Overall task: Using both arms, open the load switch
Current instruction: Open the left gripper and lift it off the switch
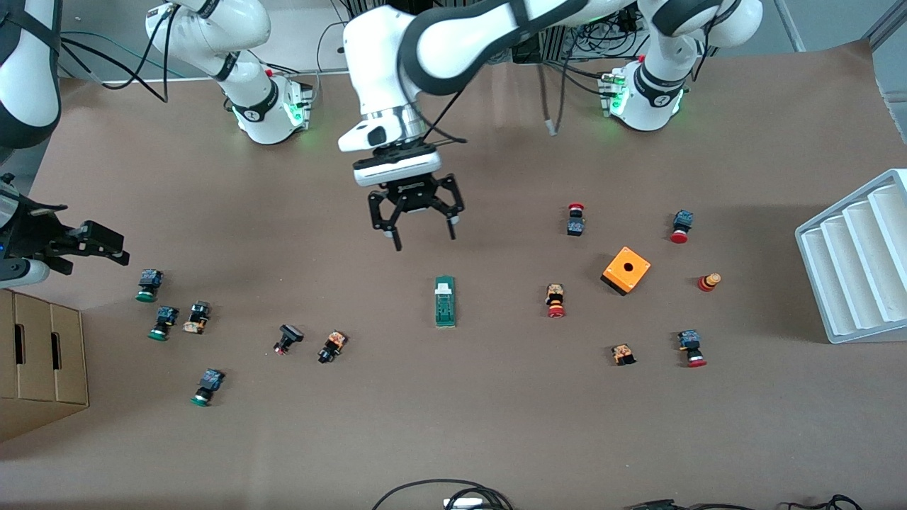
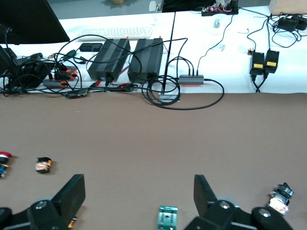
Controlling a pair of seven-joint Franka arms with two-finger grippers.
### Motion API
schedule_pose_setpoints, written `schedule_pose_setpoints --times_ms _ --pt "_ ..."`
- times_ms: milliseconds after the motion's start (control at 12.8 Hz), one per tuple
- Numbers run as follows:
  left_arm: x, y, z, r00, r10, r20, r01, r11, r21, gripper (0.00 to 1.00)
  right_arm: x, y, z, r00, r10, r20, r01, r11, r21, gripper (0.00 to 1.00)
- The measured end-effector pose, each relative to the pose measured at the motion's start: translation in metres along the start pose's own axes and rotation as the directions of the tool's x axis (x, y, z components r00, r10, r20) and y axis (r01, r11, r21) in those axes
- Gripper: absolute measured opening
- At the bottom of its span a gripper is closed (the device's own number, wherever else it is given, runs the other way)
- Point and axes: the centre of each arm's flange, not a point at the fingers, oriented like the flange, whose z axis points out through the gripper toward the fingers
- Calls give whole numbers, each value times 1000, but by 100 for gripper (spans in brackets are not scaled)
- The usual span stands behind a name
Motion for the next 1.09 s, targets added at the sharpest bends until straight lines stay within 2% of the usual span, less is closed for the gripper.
schedule_pose_setpoints --times_ms 156,389,700,1090 --pt "32 -25 -5 999 26 35 -26 1000 -8 100 1 -7 0 1000 -1 5 1 1000 -23 100" --pt "54 -35 -12 999 30 39 -29 999 -23 100 4 -22 0 1000 -20 8 20 999 -43 100" --pt "103 -74 6 988 91 127 -85 995 -46 100 5 -22 -1 1000 -20 3 20 999 -44 100" --pt "172 -161 21 959 159 234 -145 986 -77 100 5 -22 -1 1000 -11 3 12 999 -44 100"
